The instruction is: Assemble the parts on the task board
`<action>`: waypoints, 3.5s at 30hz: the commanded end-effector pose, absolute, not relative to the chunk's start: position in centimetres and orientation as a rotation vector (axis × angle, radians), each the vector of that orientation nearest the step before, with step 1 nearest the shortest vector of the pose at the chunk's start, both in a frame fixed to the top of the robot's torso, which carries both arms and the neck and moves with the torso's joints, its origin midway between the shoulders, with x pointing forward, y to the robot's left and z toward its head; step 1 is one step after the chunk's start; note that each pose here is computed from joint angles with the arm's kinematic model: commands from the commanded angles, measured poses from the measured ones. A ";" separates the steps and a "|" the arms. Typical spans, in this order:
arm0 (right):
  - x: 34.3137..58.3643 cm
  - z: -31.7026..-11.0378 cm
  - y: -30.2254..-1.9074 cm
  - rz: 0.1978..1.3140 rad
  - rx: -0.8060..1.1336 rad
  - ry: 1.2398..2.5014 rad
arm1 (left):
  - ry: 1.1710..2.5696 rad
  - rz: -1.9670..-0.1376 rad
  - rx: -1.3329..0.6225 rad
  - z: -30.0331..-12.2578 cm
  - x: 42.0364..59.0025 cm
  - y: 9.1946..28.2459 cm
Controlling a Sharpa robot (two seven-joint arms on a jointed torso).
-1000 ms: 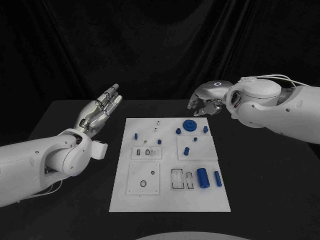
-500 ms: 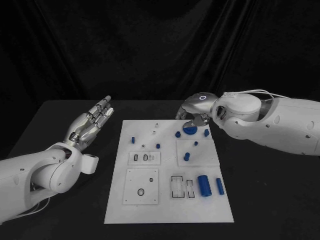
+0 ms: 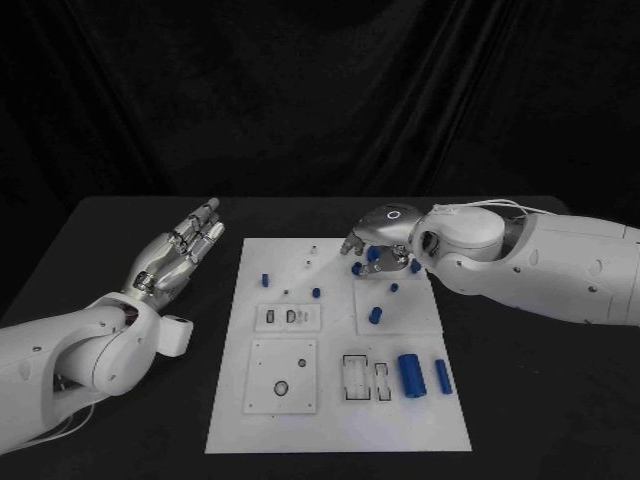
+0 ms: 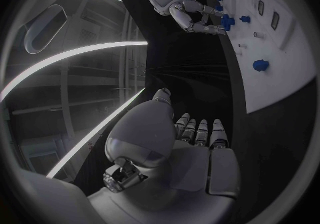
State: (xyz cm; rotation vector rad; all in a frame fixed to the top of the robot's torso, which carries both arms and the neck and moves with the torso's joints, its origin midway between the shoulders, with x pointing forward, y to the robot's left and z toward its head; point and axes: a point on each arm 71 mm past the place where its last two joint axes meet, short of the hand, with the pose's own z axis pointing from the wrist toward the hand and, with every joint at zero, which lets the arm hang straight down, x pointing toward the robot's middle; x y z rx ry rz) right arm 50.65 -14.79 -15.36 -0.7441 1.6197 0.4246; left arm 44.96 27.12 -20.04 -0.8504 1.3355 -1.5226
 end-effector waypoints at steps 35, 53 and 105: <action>51.2 -17.6 -14.8 0.486 -0.749 1.561 | 1.276 -1.600 -0.787 -19.4 45.2 26.9; 51.3 -15.4 -12.2 0.565 -0.734 1.439 | 1.291 -1.603 -0.793 -19.6 45.3 26.8; 55.1 -16.4 -8.4 0.510 -0.747 1.490 | 1.310 -1.628 -0.789 -19.8 45.8 25.7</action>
